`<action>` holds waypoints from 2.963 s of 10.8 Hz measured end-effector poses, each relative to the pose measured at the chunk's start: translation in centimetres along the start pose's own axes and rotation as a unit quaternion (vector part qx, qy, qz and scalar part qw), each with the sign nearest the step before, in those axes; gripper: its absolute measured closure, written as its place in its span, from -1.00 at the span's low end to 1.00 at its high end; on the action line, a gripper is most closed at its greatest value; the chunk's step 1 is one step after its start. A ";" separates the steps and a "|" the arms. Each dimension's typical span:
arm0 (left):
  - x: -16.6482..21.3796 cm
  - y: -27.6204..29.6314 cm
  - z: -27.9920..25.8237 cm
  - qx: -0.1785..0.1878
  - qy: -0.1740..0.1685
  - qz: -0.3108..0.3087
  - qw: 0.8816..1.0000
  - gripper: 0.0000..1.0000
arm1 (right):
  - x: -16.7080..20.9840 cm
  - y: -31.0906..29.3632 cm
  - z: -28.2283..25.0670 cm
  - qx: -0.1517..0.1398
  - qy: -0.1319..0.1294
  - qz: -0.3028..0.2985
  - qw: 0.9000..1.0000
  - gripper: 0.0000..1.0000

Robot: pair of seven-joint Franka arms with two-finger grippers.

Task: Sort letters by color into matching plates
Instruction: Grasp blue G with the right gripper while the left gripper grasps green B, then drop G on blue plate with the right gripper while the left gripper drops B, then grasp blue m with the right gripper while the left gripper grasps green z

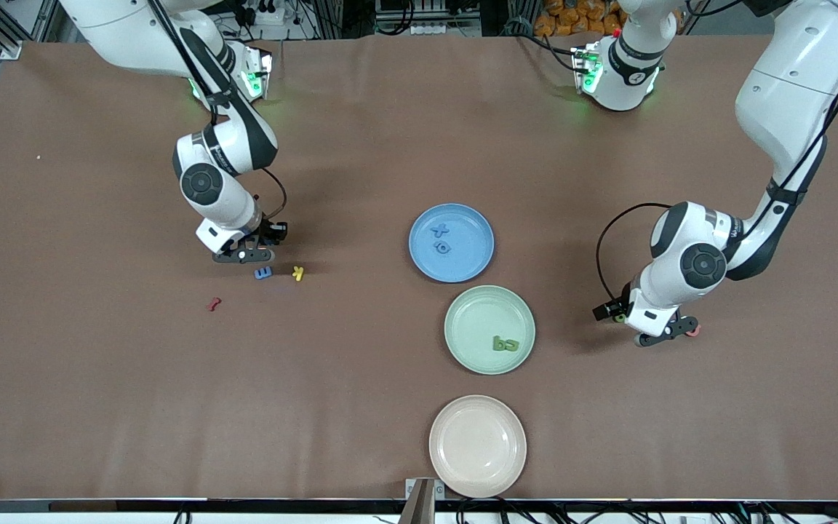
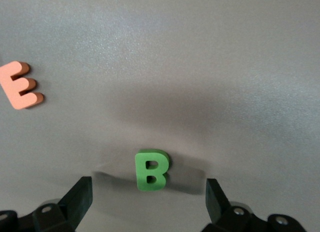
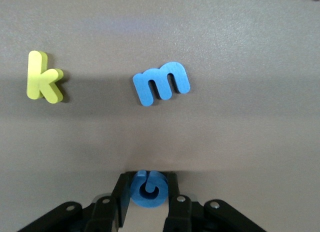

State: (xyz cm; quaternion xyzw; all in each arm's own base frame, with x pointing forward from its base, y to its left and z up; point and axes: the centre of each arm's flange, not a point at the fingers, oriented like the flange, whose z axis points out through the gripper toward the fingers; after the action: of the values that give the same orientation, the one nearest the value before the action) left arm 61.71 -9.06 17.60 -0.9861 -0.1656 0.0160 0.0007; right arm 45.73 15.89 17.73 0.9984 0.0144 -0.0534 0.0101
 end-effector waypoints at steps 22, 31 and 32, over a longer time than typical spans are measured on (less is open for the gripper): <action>-9.7 24.6 -9.1 -0.108 0.039 -0.147 0.982 0.14 | 0.9 -35.5 -9.2 0.090 0.034 0.226 0.969 -0.59; -1.4 6.6 -6.0 0.041 -0.025 -0.145 0.988 -1.00 | 10.2 -8.7 -12.0 -0.026 -0.031 -0.004 0.999 -0.57; -1.7 4.6 -6.1 0.041 -0.022 -0.134 0.990 -1.00 | 10.3 -6.8 -10.8 -0.033 -0.028 -0.035 0.998 -0.56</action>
State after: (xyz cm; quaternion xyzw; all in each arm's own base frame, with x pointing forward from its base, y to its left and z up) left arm 61.77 -13.90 23.76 -0.9534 -0.2958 0.0443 0.0397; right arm 56.93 23.22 27.20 0.9946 0.0504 -0.0813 0.0411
